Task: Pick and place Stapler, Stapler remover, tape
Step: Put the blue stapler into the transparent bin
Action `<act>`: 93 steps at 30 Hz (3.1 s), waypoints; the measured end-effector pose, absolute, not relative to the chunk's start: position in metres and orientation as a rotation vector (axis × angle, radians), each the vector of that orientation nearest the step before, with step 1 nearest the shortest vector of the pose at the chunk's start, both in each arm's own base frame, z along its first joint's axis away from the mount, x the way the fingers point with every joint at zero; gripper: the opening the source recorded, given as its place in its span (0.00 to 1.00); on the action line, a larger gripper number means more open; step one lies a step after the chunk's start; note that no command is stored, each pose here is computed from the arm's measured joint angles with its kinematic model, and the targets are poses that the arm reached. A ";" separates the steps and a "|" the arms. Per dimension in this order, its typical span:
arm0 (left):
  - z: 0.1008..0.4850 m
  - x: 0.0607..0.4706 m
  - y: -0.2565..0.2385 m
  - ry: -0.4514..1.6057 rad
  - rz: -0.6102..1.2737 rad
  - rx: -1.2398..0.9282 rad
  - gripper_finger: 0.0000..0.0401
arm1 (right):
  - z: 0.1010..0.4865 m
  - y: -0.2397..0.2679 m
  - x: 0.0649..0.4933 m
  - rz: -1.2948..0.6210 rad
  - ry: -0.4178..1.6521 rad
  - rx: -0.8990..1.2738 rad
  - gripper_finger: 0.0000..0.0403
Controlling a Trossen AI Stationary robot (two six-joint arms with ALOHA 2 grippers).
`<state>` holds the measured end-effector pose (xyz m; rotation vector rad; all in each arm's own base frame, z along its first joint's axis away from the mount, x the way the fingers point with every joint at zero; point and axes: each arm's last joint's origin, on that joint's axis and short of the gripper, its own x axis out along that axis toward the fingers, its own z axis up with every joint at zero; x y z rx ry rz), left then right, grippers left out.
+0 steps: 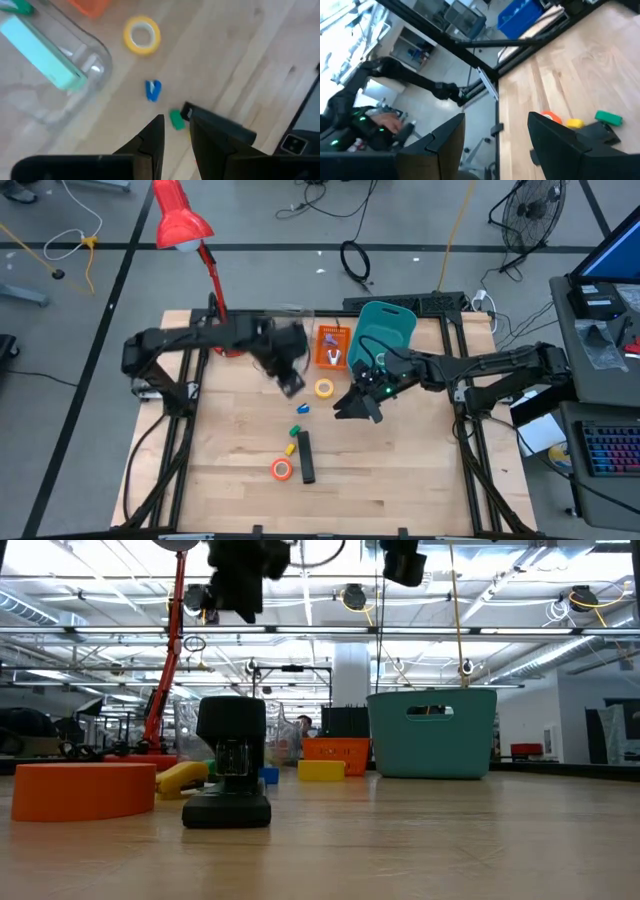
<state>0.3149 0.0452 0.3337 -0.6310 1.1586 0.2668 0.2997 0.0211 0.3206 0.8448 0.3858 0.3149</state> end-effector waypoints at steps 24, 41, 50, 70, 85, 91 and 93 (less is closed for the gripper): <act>0.191 0.330 -0.050 1.214 0.506 -0.454 0.23 | 0.311 0.023 0.297 0.248 0.497 0.927 0.52; 0.198 0.348 -0.028 1.140 0.288 -0.457 0.62 | 0.311 0.041 0.295 0.267 0.515 0.942 0.52; 0.197 0.343 -0.029 1.145 0.374 -0.144 0.75 | 0.311 0.047 0.294 0.324 0.541 0.926 0.52; 0.148 0.348 -0.040 1.321 0.347 -0.033 0.57 | 0.310 0.046 0.294 0.306 0.526 0.870 0.52; 0.148 0.353 -0.028 1.286 0.402 0.011 0.56 | 0.307 0.053 0.292 0.290 0.549 0.864 0.52; 0.148 0.355 -0.011 1.282 0.433 -0.018 0.56 | 0.307 0.054 0.292 0.292 0.550 0.863 0.52; 0.148 0.356 -0.006 1.271 0.439 -0.026 0.56 | 0.308 0.055 0.292 0.292 0.550 0.861 0.52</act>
